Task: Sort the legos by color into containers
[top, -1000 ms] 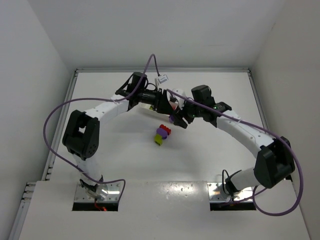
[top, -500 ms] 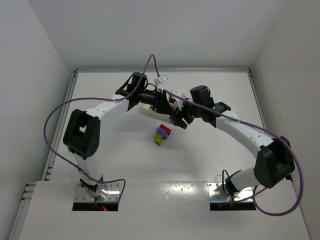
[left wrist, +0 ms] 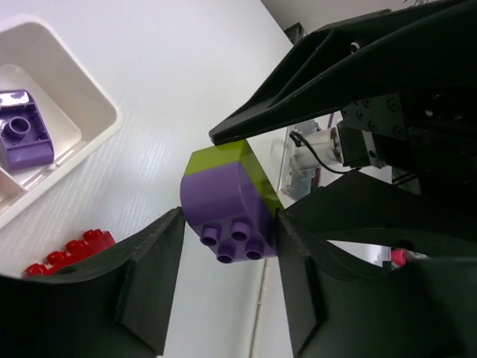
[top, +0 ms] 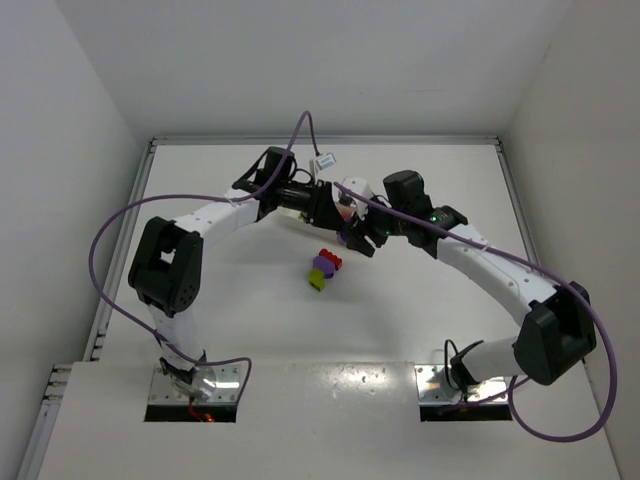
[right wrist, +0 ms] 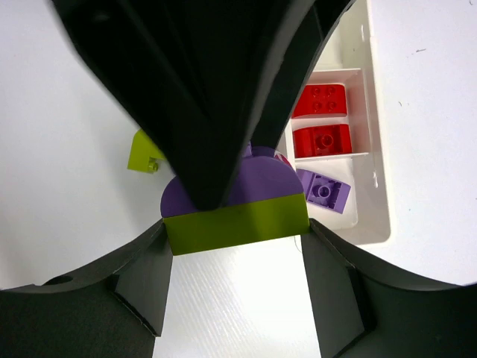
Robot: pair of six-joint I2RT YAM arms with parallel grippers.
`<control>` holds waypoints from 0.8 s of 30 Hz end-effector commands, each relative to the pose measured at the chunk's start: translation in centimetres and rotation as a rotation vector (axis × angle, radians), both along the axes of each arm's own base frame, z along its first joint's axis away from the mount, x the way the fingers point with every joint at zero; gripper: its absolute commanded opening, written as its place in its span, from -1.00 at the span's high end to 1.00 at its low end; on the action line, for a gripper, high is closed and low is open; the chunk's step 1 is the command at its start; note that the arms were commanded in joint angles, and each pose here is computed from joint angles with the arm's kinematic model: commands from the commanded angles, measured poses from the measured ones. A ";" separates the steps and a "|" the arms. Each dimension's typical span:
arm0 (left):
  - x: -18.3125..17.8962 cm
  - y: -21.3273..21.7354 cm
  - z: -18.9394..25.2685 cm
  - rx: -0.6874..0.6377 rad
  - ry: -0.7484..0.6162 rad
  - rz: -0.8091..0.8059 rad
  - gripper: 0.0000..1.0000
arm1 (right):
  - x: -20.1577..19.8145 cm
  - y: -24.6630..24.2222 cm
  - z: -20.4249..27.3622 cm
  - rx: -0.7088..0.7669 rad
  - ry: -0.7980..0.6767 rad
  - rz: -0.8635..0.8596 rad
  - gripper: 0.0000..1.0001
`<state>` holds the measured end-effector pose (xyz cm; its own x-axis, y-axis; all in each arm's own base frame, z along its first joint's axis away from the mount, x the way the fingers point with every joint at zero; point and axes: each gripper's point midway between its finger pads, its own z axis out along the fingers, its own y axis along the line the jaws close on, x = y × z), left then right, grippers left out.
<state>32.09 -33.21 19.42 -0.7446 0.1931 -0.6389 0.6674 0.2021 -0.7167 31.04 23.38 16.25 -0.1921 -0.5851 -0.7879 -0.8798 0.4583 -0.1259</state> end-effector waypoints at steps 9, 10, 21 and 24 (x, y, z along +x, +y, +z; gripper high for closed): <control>-1.0 -0.1 0.4 -0.064 0.015 -0.090 0.73 | 1.1 0.4 2.7 0.050 -0.093 -0.002 1.00; -1.1 -0.1 0.1 -0.064 0.015 -0.090 0.78 | 0.9 0.3 2.1 0.043 -0.082 -0.002 1.00; 2.0 2.6 0.4 -0.043 -0.030 0.058 0.86 | 0.4 -4.7 -0.3 0.020 -0.010 -0.173 1.00; 3.0 2.4 0.5 -0.050 -0.039 0.095 0.86 | -0.1 -6.1 -0.7 0.023 0.014 -0.239 1.00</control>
